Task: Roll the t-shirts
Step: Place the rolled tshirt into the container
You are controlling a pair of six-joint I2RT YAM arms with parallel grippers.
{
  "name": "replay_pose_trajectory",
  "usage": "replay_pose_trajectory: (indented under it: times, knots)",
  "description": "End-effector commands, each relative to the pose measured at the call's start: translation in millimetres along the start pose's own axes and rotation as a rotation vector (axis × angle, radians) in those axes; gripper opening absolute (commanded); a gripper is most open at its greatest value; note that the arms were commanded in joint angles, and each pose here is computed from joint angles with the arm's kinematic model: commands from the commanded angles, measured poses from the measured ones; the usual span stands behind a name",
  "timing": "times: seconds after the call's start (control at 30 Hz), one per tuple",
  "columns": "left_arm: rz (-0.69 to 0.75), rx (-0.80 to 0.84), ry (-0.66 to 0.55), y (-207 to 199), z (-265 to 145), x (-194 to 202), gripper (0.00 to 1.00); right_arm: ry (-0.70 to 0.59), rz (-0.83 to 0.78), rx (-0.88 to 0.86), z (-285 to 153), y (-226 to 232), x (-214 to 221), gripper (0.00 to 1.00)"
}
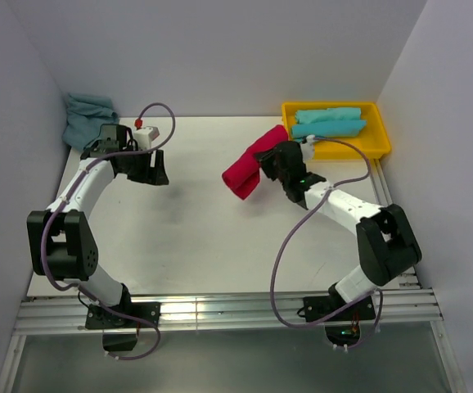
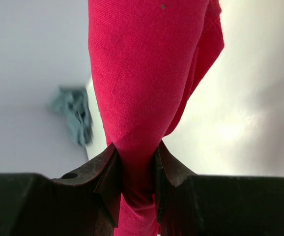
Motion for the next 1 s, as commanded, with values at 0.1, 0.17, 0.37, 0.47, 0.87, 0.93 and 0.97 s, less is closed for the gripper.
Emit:
replay_pose_trajectory:
  times: [0.1,0.17,0.37,0.47,0.87,0.93,0.97]
  knots:
    - [0.037,0.018,-0.050,-4,-5,-7,0.74,-0.267,0.106,-0.150,-19,67,-108,0.00]
    - [0.034,0.022,-0.049,-3,-3,-8,0.73,-0.364,0.143,-0.141,-17,69,-145,0.00]
    - [0.032,0.041,-0.052,-2,-2,-16,0.74,-0.530,0.220,-0.119,7,61,-221,0.00]
    - [0.023,0.059,-0.053,-2,1,-18,0.73,-0.568,0.243,-0.098,32,55,-251,0.00]
    - [0.013,0.064,-0.020,6,15,-17,0.73,-0.634,0.352,0.066,111,-18,-303,0.00]
    - [0.011,0.065,-0.016,7,17,-17,0.73,-0.631,0.363,0.089,117,-31,-304,0.00]
    - [0.007,0.067,-0.012,7,18,-16,0.73,-0.630,0.362,0.096,118,-34,-304,0.00]
Point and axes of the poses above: each gripper's point midway between its finger pads, its own z axis out along the fingers, its own y axis along the line the jaws close on, x = y × z, the point moved 4 cm from there along -z, back along the fingers, and after that the axes turned 14 degrees about z, right-handed, at the moved point
